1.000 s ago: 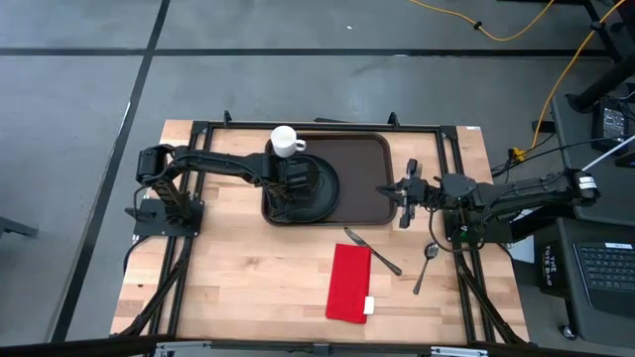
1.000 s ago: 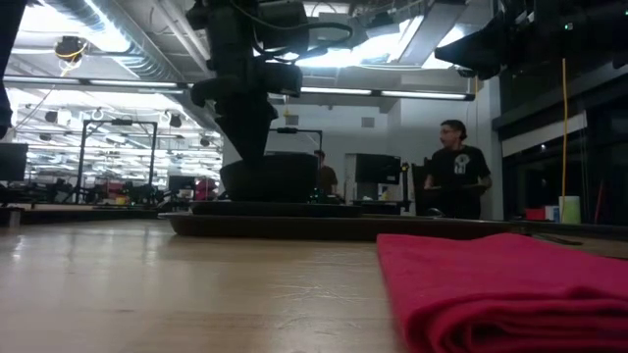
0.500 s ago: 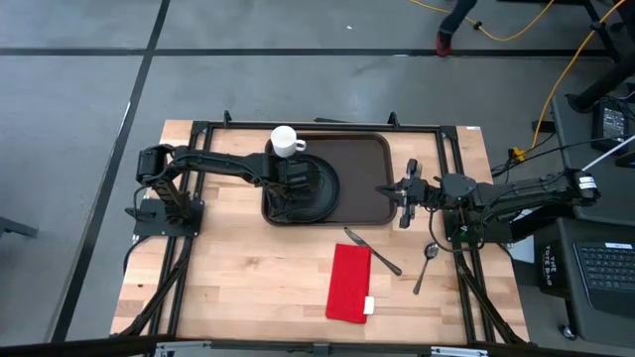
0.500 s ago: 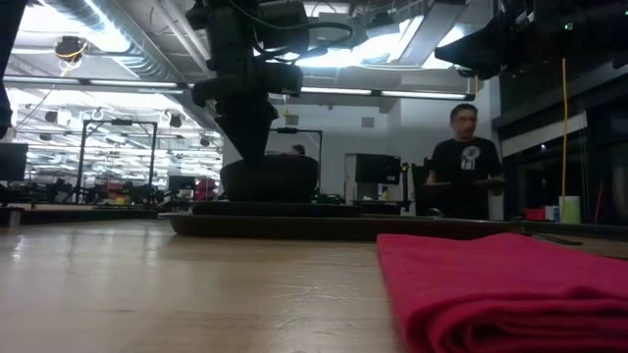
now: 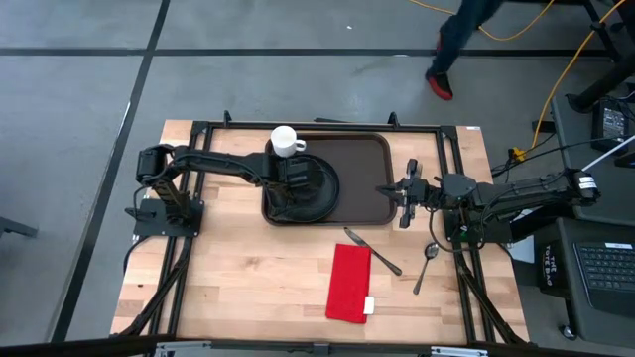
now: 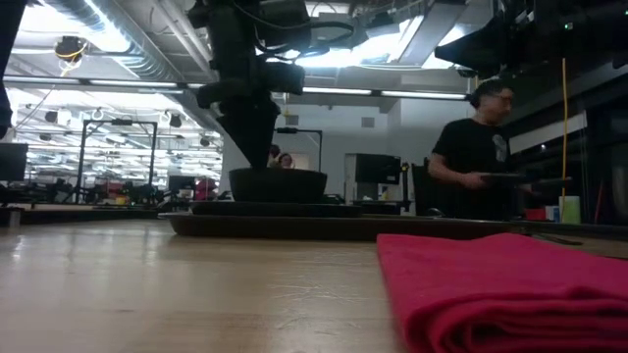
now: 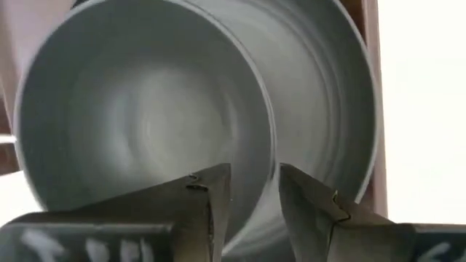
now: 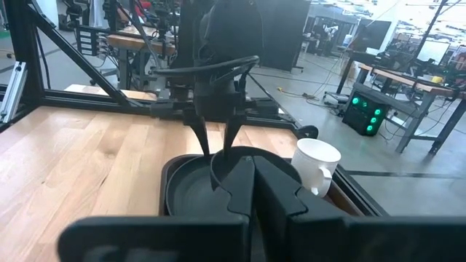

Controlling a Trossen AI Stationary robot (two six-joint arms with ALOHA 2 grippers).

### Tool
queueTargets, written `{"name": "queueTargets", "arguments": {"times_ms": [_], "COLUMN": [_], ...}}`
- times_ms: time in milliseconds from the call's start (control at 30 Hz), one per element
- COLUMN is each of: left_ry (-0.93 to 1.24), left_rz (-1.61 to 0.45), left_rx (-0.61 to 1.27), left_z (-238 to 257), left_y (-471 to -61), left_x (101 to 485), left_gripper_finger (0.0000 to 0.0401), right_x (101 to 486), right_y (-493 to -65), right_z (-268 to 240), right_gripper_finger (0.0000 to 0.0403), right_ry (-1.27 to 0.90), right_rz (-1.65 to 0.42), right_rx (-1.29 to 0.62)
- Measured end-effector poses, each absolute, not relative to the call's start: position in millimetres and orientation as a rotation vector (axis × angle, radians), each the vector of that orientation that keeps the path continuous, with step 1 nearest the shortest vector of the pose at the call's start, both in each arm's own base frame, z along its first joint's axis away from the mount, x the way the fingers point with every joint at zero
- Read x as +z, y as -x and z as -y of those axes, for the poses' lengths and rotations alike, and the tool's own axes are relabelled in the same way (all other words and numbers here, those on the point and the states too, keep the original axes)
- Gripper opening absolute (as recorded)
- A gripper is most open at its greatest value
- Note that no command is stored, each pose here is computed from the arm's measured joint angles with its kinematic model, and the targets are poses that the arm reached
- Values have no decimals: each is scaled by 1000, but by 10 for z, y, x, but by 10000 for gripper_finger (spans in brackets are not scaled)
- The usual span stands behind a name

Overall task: Set up tray
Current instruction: Put the red napkin on the brown serving tray to the top right of the black plate

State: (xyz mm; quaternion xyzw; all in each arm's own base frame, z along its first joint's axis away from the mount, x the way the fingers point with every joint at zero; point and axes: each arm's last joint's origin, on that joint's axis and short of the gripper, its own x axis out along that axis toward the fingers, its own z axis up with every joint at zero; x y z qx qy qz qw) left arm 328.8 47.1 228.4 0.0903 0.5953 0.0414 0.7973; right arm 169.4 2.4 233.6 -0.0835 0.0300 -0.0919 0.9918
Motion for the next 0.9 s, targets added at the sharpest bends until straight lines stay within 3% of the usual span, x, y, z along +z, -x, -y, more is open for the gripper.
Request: {"name": "queueTargets", "arguments": {"times_ms": [367, 467, 633, 900], "left_ry": [50, 99, -1, 0], "left_rz": [-1303, -1346, -1330, -1043], "left_rx": [158, 206, 270, 223], "left_z": [-443, -396, -201, 89], "left_y": [-3269, -3198, -2989, -2611], "left_x": [2937, 2941, 2865, 2844], "left_gripper_finger": [105, 98, 62, 3], "right_x": [2335, 2333, 2305, 2211], "right_y": [-1694, -1693, -1692, -1732], "right_z": [-24, -24, -24, -27], "right_gripper_finger": [13, 13, 13, 13], "right_ry": [168, 168, 170, 131], "right_rz": [-61, -64, -92, -148], "right_rx": [-184, -184, -181, -174]}}
